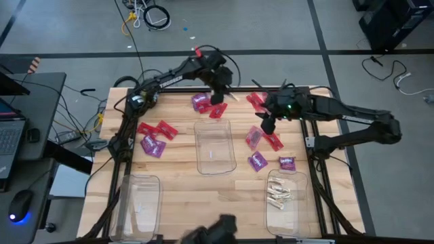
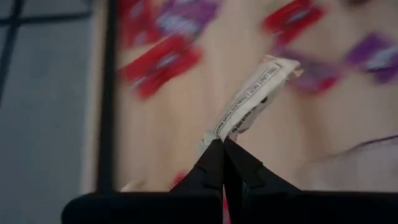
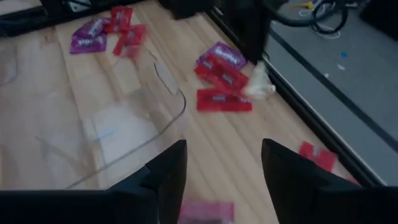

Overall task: Sort candy
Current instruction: Put the white chocolate bar into the right transparent bin

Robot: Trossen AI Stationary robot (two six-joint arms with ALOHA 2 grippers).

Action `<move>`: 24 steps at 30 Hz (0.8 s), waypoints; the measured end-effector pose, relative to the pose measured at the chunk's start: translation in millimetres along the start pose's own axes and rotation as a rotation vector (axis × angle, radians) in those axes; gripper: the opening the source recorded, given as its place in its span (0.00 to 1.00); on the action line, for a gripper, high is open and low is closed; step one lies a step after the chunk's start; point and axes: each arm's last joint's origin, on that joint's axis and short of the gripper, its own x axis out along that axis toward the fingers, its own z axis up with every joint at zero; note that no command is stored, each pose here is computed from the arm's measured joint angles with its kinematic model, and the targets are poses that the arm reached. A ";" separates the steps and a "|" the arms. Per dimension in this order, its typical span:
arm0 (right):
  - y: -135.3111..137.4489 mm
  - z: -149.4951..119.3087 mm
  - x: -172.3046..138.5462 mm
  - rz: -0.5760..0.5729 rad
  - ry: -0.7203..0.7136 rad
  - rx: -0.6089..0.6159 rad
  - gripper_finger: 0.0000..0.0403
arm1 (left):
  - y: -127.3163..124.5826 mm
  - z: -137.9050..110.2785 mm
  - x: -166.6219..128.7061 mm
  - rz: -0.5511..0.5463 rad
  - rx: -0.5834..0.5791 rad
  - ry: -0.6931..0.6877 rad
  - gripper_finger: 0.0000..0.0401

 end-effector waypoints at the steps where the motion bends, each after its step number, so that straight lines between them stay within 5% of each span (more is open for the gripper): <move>1: 2.8 -2.3 -3.4 -0.011 0.003 -0.008 0.45 | -7.4 7.5 1.0 -0.028 0.020 -0.025 0.00; 7: 27.1 -21.2 -1.4 -0.071 0.014 -0.206 0.43 | -36.2 37.2 -2.3 -0.231 0.070 -0.184 0.00; 17: 57.7 -19.6 3.2 -0.180 -0.089 -0.524 0.40 | -51.2 48.5 0.5 -0.267 0.025 -0.198 0.00; 24: 59.0 -17.8 12.4 -0.207 -0.077 -0.571 0.30 | -51.8 49.4 0.6 -0.279 0.003 -0.204 0.00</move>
